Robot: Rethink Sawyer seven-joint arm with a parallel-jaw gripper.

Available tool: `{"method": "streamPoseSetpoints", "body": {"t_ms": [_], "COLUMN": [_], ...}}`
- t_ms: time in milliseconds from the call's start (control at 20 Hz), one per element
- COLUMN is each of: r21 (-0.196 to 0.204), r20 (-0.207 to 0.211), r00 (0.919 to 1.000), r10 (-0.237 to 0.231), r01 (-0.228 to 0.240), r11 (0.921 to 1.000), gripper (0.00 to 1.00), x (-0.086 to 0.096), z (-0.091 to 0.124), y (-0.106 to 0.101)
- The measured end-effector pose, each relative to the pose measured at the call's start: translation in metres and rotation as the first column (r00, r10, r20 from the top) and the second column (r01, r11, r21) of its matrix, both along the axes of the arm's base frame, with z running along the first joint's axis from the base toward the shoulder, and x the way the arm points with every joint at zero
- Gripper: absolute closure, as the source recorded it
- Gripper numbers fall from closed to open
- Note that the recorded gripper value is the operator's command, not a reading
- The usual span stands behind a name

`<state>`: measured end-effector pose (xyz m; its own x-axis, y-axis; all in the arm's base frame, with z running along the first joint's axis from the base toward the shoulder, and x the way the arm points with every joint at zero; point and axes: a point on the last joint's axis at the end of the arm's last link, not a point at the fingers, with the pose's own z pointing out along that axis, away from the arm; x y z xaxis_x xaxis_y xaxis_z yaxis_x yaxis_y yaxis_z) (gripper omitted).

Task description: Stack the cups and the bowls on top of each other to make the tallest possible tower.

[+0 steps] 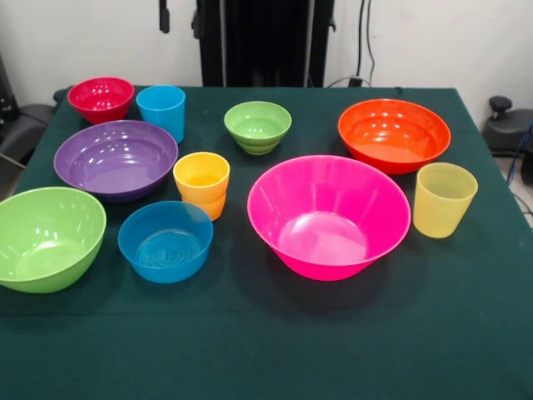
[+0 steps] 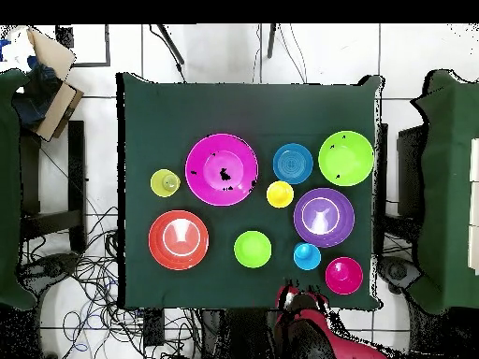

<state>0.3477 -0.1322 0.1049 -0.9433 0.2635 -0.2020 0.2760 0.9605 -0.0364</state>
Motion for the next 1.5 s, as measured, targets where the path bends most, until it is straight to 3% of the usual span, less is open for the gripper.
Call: {"method": "streamPoseSetpoints", "body": {"t_ms": [250,550,800,1200,1500], "r21": [-0.021,-0.069,-0.088,-0.038,-0.041], "r20": [0.013,0.008,0.002,-0.033,-0.003], "r00": [0.9999,0.9992,1.0,0.9933,0.9889], "r10": [-0.006,-0.04,0.005,0.11,0.148], "r01": [0.006,0.041,-0.005,-0.112,-0.148], "r11": [0.9998,0.9968,0.9961,0.993,0.9881], "gripper": [0.0,0.0,0.0,0.0,0.0], "x": [-0.003,-0.008,-0.004,0.005,0.015], "z": [0.01,0.046,0.057,0.019,-0.02], "y": [-0.008,-0.007,0.012,0.055,0.063]}}
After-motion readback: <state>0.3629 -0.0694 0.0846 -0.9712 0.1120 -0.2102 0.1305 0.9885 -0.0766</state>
